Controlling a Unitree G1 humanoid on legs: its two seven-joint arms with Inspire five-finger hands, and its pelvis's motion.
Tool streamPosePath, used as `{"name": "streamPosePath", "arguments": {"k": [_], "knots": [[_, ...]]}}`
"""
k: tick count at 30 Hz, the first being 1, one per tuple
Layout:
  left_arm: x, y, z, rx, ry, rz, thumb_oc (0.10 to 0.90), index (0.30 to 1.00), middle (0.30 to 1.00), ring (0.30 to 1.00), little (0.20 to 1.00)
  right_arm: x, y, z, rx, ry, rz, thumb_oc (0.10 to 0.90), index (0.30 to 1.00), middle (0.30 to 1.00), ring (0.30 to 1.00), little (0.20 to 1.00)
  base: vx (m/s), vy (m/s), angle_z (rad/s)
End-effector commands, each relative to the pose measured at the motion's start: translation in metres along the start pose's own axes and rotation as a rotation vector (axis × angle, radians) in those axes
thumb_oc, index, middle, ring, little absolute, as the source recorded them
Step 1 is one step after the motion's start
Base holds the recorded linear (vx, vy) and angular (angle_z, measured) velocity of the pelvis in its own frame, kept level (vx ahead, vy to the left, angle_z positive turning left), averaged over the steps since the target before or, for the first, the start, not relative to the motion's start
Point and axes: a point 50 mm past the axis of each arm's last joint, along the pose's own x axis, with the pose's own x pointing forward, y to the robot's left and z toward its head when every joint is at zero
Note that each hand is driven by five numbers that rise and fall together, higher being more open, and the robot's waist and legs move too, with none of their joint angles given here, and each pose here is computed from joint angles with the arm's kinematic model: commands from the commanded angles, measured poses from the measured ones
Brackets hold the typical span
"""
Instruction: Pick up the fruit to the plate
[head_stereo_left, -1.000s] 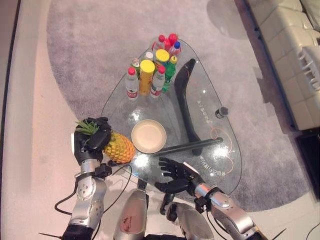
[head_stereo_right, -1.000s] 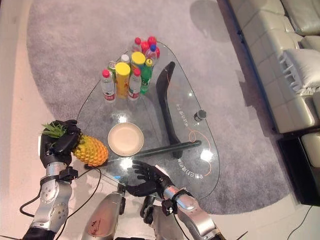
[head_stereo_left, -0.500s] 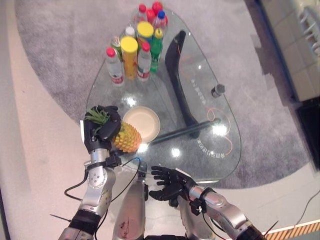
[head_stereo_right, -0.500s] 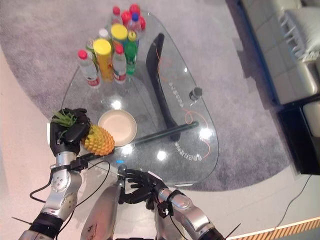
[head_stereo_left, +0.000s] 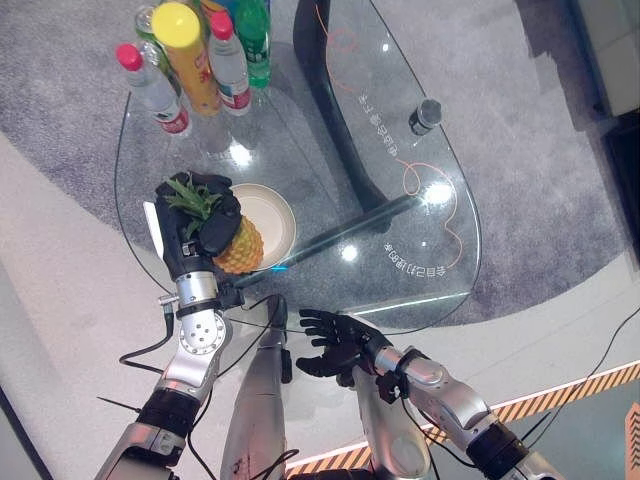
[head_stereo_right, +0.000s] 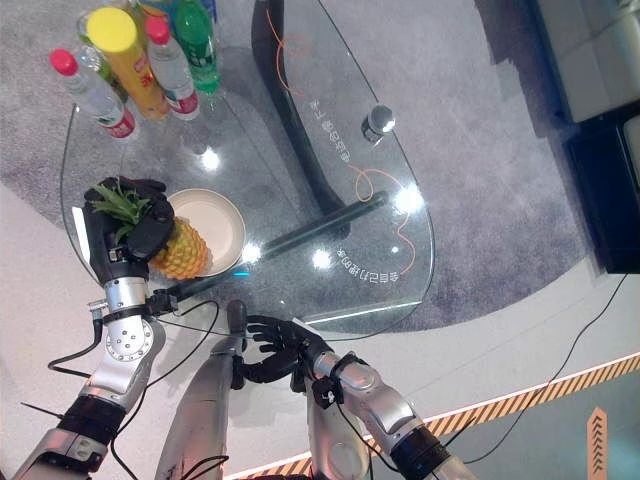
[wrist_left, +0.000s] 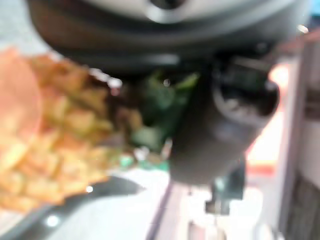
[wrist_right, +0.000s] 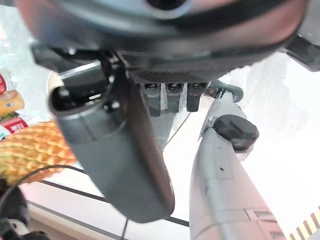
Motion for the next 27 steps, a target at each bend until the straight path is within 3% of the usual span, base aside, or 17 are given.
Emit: {"name": "streamPosePath", "arguments": {"k": [1, 9, 27], "knots": [[0.023, -0.017, 0.059, -0.117, -0.400, -0.006, 0.100, 0.300, 0.300, 0.300, 0.200, -0.004, 0.017, 0.019, 0.001, -0.088, 0.106, 0.800, 0.900, 0.900, 0.900, 0.900, -0.03, 0.076, -0.04], [0.038, -0.026, 0.071, -0.077, -0.502, 0.058, 0.100, 0.300, 0.300, 0.300, 0.200, 0.001, 0.011, 0.035, -0.038, -0.095, 0.089, 0.800, 0.900, 0.900, 0.900, 0.900, -0.02, 0.071, -0.05], [0.048, -0.031, 0.059, -0.048, -0.496, 0.241, 0.100, 0.300, 0.300, 0.300, 0.200, 0.007, -0.001, 0.058, -0.123, -0.106, 0.044, 0.800, 0.900, 0.900, 0.900, 0.900, -0.02, 0.077, -0.03]]}}
